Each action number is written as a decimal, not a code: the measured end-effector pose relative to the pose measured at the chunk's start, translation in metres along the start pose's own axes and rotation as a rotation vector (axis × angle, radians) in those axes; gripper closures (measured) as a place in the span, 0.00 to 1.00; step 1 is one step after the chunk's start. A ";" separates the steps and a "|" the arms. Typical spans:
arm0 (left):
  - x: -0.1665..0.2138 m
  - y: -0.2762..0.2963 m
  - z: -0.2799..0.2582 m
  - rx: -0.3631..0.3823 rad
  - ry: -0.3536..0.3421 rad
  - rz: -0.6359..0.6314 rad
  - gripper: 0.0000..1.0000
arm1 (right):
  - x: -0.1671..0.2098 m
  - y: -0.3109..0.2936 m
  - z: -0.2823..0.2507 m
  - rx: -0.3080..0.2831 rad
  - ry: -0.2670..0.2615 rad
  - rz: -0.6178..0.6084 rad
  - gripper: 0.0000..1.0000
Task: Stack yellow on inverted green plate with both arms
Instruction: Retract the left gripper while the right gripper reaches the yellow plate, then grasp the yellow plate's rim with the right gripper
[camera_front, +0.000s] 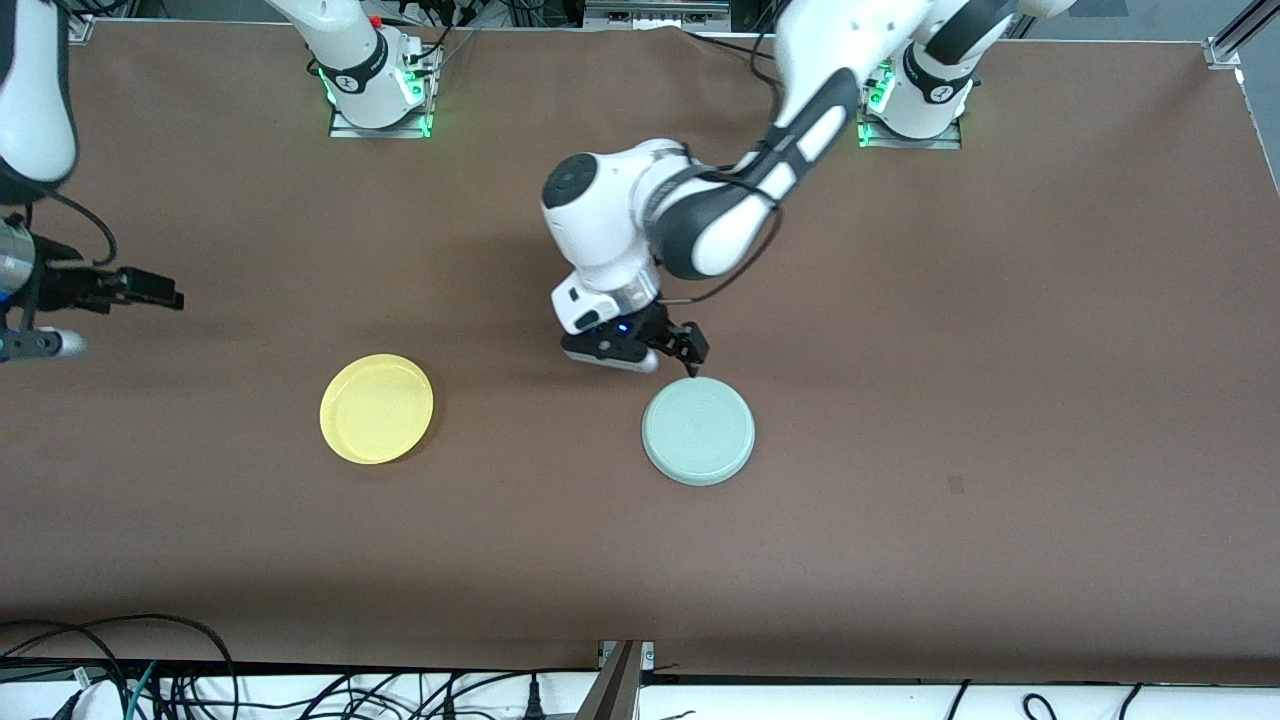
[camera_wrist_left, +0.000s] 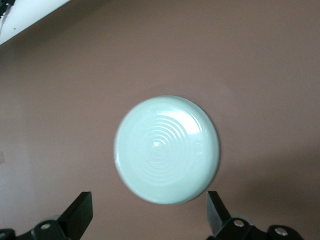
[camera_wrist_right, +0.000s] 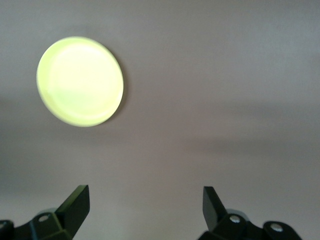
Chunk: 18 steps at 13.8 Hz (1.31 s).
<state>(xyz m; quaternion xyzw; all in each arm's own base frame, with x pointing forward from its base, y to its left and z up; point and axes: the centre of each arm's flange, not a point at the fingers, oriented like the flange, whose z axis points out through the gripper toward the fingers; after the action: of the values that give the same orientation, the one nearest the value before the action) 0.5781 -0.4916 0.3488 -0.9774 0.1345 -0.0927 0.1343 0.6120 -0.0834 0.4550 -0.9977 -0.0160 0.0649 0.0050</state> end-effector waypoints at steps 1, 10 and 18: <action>0.015 -0.039 -0.013 -0.043 -0.015 -0.020 0.00 | 0.011 -0.001 0.016 -0.007 0.010 0.024 0.00; 0.020 -0.387 -0.068 -0.238 -0.128 -0.246 0.00 | 0.067 -0.044 0.210 0.094 0.058 0.129 0.00; -0.061 -0.499 -0.089 -0.287 -0.192 -0.327 0.00 | 0.056 -0.068 0.263 0.091 0.076 0.109 0.63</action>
<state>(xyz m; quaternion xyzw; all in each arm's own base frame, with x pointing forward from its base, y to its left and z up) 0.6203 -0.0321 0.5675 -0.9996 -0.0273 0.0001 -0.0108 0.6312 -0.0117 0.1879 -0.9976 0.0416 0.0279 0.0472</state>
